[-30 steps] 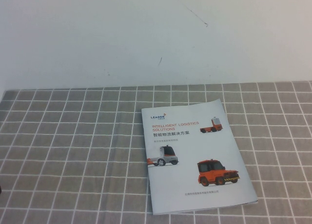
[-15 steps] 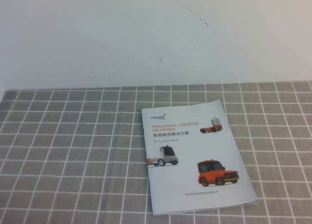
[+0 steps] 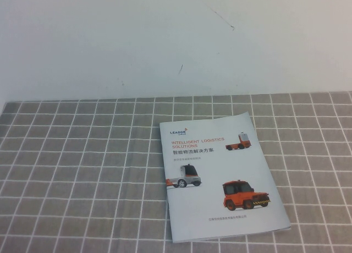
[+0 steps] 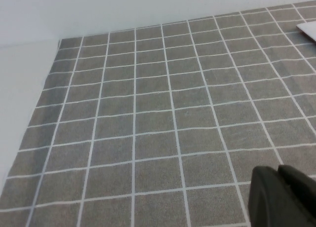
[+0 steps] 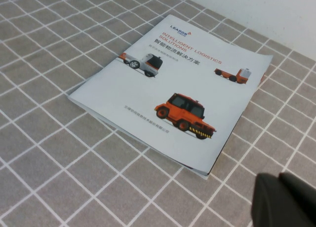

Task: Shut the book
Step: 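Close the open booklet and leave it lying on the table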

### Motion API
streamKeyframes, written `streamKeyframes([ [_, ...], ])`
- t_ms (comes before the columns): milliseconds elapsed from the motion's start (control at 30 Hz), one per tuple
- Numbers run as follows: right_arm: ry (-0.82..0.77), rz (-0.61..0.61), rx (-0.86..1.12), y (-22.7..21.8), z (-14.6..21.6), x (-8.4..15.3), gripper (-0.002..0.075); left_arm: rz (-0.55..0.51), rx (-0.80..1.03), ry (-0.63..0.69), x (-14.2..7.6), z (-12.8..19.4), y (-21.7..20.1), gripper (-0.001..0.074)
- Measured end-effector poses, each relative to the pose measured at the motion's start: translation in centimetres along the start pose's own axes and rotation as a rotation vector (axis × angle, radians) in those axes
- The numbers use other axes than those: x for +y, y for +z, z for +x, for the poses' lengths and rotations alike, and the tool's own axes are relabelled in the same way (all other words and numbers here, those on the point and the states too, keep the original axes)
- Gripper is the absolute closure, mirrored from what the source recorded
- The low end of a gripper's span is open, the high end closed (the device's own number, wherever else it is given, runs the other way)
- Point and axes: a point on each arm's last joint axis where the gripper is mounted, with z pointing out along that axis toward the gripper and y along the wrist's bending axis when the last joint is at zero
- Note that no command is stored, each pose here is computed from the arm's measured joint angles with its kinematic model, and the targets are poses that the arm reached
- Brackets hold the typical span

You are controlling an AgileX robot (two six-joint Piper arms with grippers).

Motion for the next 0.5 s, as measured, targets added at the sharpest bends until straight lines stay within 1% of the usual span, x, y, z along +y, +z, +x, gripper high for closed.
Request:
streamKeyframes([
  [133, 0.000, 0.000, 0.000, 0.00, 0.00, 0.00, 0.0729, 0.002, 0.000, -0.048, 0.00, 0.00, 0.00, 0.0738],
  [267, 0.000, 0.000, 0.000, 0.00, 0.00, 0.00, 0.0729, 0.009, 0.001, -0.132, -0.04, 0.00, 0.00, 0.0738],
  [500, 0.000, 0.000, 0.000, 0.00, 0.00, 0.00, 0.0729, 0.008, 0.001, -0.150, -0.03, 0.00, 0.00, 0.0738],
])
